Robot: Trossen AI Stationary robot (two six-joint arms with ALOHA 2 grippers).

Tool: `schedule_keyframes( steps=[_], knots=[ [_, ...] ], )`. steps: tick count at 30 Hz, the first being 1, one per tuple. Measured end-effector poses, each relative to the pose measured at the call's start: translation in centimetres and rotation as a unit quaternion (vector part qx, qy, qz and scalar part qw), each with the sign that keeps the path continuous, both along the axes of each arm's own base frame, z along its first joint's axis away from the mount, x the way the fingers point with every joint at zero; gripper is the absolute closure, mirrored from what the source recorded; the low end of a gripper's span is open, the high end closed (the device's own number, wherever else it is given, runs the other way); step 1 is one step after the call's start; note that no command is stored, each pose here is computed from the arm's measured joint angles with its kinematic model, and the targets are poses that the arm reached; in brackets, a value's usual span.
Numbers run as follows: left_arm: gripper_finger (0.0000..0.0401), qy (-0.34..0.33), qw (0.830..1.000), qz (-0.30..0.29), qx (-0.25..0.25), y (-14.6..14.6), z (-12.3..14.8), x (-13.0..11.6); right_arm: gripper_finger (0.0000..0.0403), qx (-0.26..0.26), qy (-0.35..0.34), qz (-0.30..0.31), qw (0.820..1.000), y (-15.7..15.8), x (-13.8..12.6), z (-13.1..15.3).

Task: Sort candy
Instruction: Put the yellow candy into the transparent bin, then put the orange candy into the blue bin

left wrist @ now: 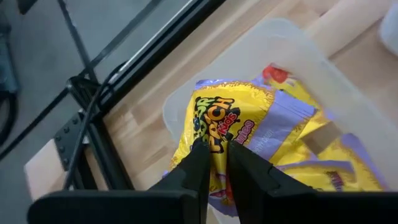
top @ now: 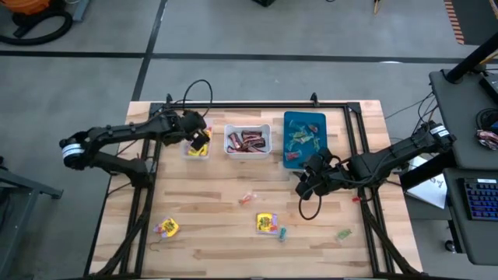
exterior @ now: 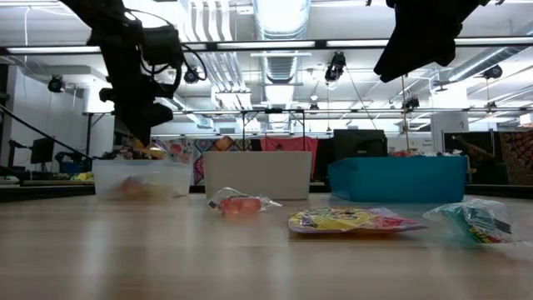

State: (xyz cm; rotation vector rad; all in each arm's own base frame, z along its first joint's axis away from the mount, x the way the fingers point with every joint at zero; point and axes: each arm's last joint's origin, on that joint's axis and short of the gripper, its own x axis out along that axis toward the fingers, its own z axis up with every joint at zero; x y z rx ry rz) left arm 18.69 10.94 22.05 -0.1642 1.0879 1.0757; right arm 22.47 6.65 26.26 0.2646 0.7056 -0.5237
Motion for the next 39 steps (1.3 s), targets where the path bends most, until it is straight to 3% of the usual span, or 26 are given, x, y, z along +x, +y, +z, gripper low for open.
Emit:
schedule_keyframes(
  steps=[22,26,35,39],
  knots=[
    [0.0358,0.011,0.999,-0.011,-0.03,0.2,-0.9,0.7,0.0252,0.0,0.001,0.0,1.0,0.0,0.0,0.0],
    [0.0326,0.002,0.999,-0.016,-0.045,0.1,-0.9,0.8,0.0252,0.0,0.001,0.0,1.0,0.0,0.0,0.0],
    [0.0208,-0.003,0.999,-0.005,-0.05,0.0,-0.8,0.7,0.0252,-0.001,0.003,0.001,1.0,0.0,0.0,-0.1],
    [0.018,-0.01,0.997,-0.011,-0.077,-0.7,-0.2,1.0,0.0252,-0.001,0.004,0.001,1.0,0.0,0.0,-0.1]
  ],
)
